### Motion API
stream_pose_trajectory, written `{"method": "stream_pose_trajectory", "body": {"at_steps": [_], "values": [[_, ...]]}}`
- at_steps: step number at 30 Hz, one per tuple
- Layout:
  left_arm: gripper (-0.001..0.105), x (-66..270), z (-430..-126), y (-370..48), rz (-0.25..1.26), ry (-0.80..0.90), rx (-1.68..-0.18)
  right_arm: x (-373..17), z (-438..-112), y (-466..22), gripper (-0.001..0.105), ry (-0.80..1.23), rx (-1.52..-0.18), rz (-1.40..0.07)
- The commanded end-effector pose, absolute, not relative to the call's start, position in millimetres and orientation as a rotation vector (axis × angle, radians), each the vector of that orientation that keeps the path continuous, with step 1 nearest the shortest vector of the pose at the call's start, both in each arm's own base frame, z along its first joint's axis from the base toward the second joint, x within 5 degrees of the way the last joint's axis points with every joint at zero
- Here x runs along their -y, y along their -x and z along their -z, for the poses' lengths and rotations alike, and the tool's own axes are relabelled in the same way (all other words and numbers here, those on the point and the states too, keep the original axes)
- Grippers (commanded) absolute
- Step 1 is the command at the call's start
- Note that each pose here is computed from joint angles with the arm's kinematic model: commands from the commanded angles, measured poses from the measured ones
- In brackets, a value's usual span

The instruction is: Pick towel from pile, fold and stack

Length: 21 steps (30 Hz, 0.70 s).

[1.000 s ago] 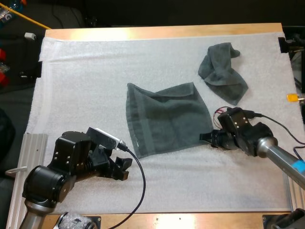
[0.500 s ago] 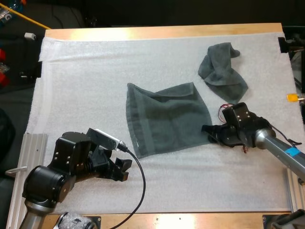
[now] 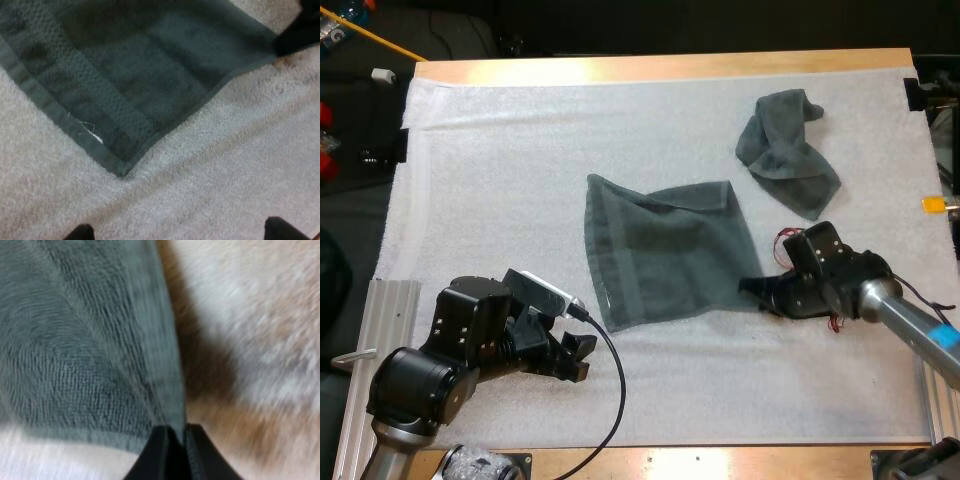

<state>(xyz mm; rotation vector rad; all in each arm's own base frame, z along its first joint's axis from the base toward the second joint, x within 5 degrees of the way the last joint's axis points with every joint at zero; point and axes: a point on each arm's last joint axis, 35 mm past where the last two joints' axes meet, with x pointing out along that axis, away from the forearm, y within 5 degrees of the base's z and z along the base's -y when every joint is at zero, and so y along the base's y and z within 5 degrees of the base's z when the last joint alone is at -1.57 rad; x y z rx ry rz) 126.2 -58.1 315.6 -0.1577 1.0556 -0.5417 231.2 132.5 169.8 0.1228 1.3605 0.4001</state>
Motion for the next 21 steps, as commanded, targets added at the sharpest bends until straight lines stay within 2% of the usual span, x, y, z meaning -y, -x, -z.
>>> {"method": "stream_pose_trajectory", "body": {"at_steps": [1, 5, 11, 21], "values": [[0.064, 58, -316, -125, 0.559, 0.138, -1.046, -135, -183, -217, 0.000, -0.076, -1.384, -0.446], [0.064, 58, -316, -125, 0.578, 0.107, -1.034, -138, -202, -188, 0.000, 0.026, -1.412, -0.459], [0.064, 60, -314, -127, 0.610, 0.056, -1.031, -135, -208, -166, 0.000, 0.174, -1.421, -0.390], [0.064, 100, -283, -149, 0.741, -0.050, -1.167, -134, -200, -166, 0.000, 0.162, -1.382, -0.385]]}}
